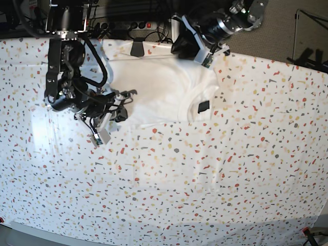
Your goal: Fold the T-shirt properly
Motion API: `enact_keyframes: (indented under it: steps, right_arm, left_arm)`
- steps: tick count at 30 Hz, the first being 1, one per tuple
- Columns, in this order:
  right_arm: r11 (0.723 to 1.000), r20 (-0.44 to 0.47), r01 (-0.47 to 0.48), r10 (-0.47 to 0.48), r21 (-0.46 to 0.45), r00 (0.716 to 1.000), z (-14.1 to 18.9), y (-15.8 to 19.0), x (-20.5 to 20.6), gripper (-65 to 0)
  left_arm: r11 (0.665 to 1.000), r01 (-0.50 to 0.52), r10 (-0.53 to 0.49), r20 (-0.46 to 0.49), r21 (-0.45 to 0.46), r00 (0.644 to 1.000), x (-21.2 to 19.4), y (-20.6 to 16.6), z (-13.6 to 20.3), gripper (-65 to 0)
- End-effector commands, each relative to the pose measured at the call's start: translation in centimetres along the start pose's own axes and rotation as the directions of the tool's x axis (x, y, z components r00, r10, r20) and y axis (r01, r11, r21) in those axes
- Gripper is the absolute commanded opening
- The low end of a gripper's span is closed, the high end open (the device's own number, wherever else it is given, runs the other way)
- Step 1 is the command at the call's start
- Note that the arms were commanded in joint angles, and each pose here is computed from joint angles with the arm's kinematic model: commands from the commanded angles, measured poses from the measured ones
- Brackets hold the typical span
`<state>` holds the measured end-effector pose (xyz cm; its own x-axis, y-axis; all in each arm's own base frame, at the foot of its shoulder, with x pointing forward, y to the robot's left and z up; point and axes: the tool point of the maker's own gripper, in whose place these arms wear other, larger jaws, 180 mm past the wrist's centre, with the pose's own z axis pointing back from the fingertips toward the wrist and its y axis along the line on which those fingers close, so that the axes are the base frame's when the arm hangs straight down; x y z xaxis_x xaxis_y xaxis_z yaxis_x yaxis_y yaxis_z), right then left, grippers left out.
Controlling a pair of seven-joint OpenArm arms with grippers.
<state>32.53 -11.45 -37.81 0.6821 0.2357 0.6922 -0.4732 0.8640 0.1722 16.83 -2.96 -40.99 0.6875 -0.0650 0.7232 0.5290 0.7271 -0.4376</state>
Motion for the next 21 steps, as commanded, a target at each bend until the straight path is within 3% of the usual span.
enact_keyframes:
  steps: [1, 6, 9, 14, 21]
  right_arm:
    - [1.0, 0.042, -0.018, 0.018, -0.01, 0.999, 0.3, -0.5, 1.4, -65.0]
    - [1.0, -0.005, -0.002, 0.002, -0.007, 1.0, 0.2, -0.6, -0.5, -65.0]
    - [1.0, -0.041, 0.007, -0.007, -0.006, 0.999, 0.5, -0.5, -2.4, -65.0]
    - [1.0, 0.04, 0.0, 0.0, -0.013, 0.999, 1.5, 1.0, -3.7, -65.0]
    - [0.998, 0.06, 0.052, -0.053, 0.02, 0.997, 1.8, 3.4, -6.6, -65.0]
  left_arm:
    - [1.0, -0.013, 0.013, 0.031, -0.016, 0.999, 0.7, -0.2, -0.5, -51.3]
    - [1.0, -0.017, 0.018, -0.01, 0.016, 1.0, 0.3, 2.4, -2.6, -51.3]
    - [0.996, -0.007, 0.009, -0.02, 0.089, 1.0, 1.1, 4.9, -3.3, -51.3]
    - [0.978, 0.095, -0.09, -0.035, 0.188, 0.995, 3.4, 8.8, -3.4, -51.3]
    - [0.955, 0.17, -0.181, 0.026, 0.243, 0.983, 8.4, 11.4, -4.3, -51.3]
